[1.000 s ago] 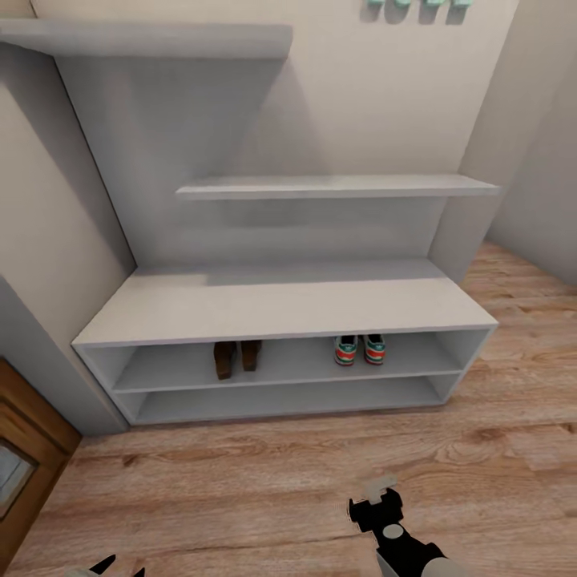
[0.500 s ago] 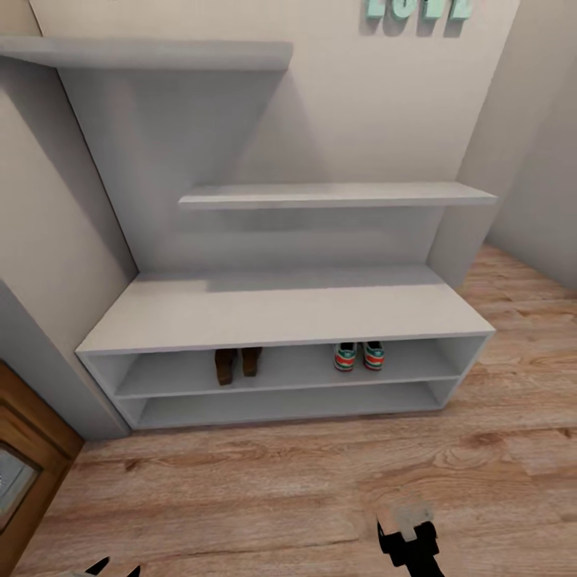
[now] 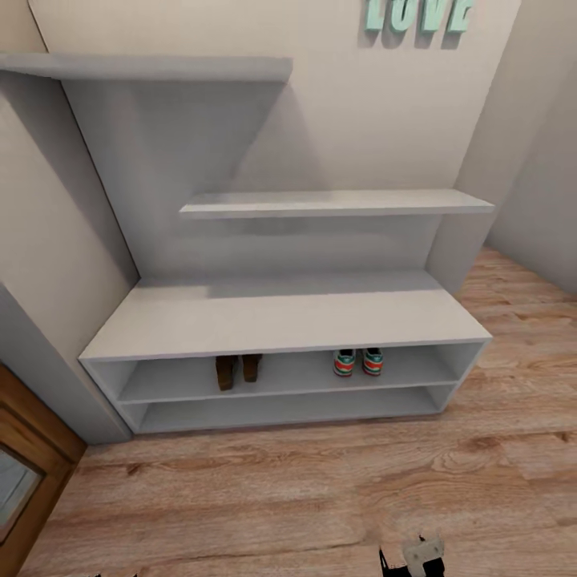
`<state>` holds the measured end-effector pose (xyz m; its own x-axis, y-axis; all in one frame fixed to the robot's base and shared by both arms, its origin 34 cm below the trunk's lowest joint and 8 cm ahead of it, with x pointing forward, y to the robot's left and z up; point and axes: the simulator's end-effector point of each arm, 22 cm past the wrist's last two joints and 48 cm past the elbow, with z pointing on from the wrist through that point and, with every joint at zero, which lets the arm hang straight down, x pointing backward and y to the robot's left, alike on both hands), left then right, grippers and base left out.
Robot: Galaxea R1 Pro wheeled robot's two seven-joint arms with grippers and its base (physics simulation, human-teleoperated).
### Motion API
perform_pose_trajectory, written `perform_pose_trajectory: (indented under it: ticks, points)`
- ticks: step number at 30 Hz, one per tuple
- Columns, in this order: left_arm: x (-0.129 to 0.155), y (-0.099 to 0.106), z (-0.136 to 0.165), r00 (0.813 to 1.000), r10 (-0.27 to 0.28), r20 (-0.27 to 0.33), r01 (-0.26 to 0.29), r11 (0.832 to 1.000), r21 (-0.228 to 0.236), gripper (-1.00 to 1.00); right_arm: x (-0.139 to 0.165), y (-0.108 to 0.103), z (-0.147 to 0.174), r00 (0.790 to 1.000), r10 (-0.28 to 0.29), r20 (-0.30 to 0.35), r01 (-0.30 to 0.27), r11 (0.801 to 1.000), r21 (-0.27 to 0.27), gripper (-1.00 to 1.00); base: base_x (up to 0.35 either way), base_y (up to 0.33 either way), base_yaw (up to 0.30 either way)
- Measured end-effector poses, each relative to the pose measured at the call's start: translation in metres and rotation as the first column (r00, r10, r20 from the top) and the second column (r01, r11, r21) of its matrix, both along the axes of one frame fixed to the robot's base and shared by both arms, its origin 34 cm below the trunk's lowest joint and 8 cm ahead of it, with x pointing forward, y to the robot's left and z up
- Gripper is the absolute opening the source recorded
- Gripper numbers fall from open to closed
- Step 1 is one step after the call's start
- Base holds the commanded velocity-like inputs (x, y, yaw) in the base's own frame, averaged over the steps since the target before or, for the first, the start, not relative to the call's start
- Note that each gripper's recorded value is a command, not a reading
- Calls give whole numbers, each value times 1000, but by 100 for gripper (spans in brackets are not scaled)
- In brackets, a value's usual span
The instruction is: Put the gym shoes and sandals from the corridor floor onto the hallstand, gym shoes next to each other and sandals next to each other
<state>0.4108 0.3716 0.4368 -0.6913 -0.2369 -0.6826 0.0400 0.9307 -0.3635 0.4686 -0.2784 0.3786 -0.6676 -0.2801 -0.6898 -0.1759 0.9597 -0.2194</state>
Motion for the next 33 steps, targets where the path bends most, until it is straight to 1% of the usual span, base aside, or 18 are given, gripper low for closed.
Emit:
perform_pose_trajectory:
  ticks: [3, 12, 13, 17, 22, 33]
  points:
    - [-2, 3, 2, 1000, 20, -13, -20, 1000, 10, 100, -12, 2, 3, 1000, 2, -11, -2, 1000, 5, 100, 0, 0, 0]
    - [-1, 12, 15, 998, 63, -27, -62, 997, 38, 100, -45, 3, 13, 999, 3, -42, -3, 1000, 12, 100, 0, 0, 0]
    - [-1, 17, 16, 996, 83, -29, -81, 995, 51, 100, -52, 3, 15, 999, 4, -40, -4, 1000, 15, 100, 0, 0, 0]
    - [0, 20, 23, 995, 91, -31, -89, 994, 56, 100, -55, 5, 22, 999, 5, -42, -4, 1000, 18, 100, 0, 0, 0]
    - [0, 20, 32, 995, 96, -35, -94, 994, 55, 100, -63, 10, 28, 998, 5, -62, -3, 1000, 28, 100, 0, 0, 0]
    - [-5, 17, 47, 993, 102, -55, -99, 994, 45, 100, -62, 14, 48, 998, 4, -66, -2, 999, 34, 100, 0, 0, 0]
